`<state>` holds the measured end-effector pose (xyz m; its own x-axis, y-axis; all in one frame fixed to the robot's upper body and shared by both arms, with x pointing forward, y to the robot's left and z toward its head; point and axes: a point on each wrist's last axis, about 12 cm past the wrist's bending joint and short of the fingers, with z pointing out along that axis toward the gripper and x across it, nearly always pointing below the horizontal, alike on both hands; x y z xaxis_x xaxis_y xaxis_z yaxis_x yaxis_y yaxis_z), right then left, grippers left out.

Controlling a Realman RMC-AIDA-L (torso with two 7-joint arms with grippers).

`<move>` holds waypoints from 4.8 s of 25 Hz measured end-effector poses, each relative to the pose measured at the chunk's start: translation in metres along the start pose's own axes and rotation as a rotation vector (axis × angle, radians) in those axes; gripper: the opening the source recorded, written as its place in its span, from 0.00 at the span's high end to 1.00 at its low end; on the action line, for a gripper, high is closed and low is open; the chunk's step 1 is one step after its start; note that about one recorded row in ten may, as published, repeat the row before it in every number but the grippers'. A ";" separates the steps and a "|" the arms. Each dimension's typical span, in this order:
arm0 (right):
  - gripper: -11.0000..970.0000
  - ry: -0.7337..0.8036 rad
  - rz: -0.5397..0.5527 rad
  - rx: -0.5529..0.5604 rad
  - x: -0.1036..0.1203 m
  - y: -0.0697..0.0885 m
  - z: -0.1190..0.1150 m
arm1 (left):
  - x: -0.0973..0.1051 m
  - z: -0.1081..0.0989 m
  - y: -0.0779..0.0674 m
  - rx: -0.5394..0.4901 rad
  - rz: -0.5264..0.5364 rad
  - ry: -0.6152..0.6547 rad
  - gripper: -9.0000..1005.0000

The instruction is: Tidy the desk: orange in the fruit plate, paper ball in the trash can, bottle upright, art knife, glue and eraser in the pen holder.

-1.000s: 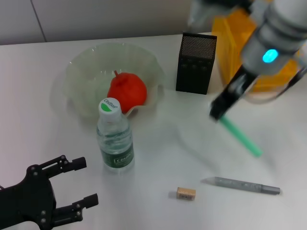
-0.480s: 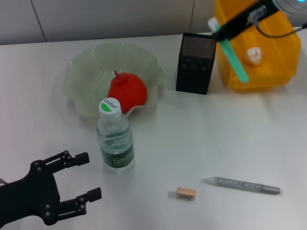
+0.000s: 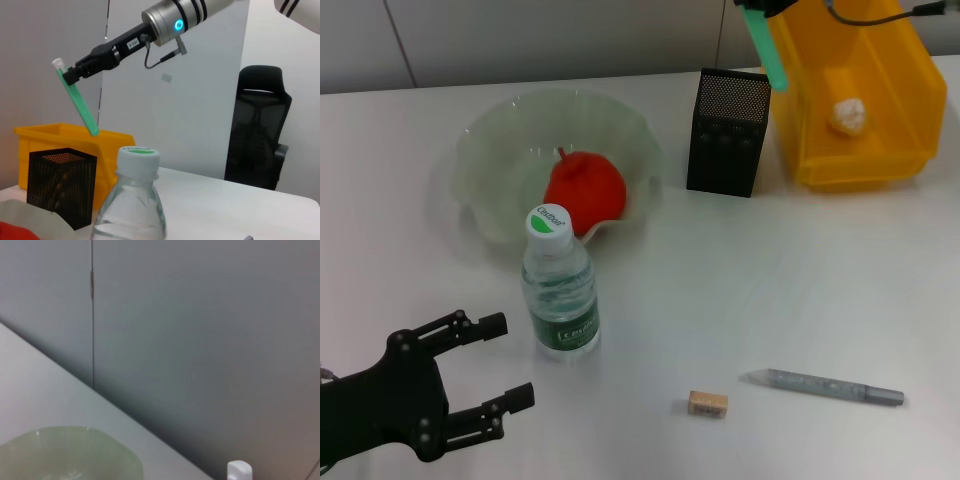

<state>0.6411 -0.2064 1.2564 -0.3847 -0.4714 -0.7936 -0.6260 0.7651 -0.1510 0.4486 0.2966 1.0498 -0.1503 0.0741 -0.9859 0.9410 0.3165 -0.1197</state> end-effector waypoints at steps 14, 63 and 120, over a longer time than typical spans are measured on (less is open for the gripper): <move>0.82 -0.036 -0.013 -0.029 0.029 0.003 0.042 | 0.000 0.003 0.001 -0.009 -0.007 -0.015 0.22; 0.38 0.798 -0.289 -0.503 0.041 0.162 0.034 | 0.002 0.004 -0.007 0.110 -0.023 0.044 0.22; 0.77 0.906 -0.408 -0.480 0.074 0.200 0.067 | 0.006 0.011 -0.006 0.117 -0.025 0.081 0.22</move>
<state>0.5332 -0.0593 1.1278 -0.3210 -0.9469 0.0193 -0.9419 0.3213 0.0974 0.4448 0.2849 1.0430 -0.1942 0.1455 -0.9701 0.9649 0.2068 -0.1621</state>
